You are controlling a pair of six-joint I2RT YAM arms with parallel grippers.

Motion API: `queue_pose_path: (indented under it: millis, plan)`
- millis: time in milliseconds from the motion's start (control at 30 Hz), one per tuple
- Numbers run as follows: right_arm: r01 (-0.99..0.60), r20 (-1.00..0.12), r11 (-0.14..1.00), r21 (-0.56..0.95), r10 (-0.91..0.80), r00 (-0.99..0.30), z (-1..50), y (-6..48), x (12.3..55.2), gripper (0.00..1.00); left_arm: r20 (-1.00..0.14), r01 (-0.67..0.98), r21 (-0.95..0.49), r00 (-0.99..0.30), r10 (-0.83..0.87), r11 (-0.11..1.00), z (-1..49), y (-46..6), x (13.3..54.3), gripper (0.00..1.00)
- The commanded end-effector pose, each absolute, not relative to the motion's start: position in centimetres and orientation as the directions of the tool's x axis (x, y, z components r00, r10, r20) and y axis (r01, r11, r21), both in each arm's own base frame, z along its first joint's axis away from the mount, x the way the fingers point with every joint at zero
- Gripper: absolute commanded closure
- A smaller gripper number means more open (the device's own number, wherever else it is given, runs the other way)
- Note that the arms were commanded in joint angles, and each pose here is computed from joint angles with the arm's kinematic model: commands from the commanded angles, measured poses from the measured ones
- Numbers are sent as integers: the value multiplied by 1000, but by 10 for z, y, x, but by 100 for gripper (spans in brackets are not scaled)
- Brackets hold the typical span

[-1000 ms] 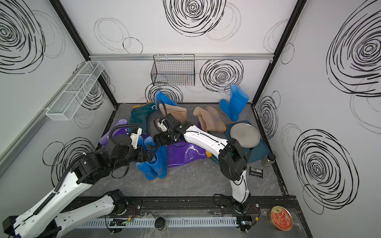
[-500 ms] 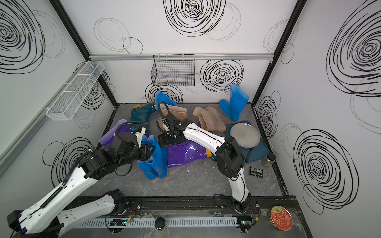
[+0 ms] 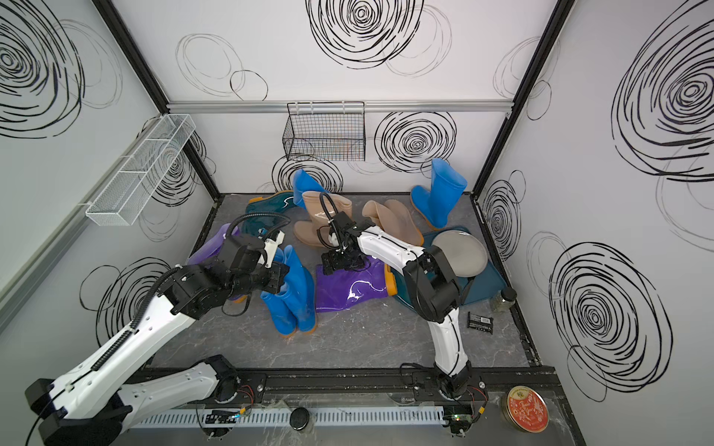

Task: Match and arrange rain boots in pairs
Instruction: Move the rain boots to the center of the board.

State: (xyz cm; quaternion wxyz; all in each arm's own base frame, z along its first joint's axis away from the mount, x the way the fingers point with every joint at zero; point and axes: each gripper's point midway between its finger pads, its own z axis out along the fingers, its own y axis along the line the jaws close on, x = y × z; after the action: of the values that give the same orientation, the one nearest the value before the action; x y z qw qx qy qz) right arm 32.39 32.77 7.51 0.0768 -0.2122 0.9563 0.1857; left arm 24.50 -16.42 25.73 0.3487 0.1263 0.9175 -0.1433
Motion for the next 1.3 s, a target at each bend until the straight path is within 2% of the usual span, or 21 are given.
queue_pose_path:
  millis: [0,433,667,900,1133,1267]
  plan:
    - [-282,-54,957,68,-278,-959,33,226,323,10,-756,413,-127,-629,181,902,285,-178,268,100]
    - [-214,-81,977,-21,-215,-973,47,162,342,10,-785,552,-110,-558,269,826,304,-213,272,100]
    - [-292,-218,951,99,-265,-939,84,204,351,9,-793,577,-115,-544,275,809,309,-223,271,100]
    - [-362,-281,924,121,-318,-905,99,236,353,9,-814,573,-159,-536,221,804,315,-224,260,100]
    - [-443,-483,880,172,-316,-816,163,273,359,8,-799,573,-153,-551,241,805,300,-233,270,100]
    - [-462,-542,864,201,-295,-787,184,284,356,7,-795,590,-165,-553,247,790,293,-242,274,100]
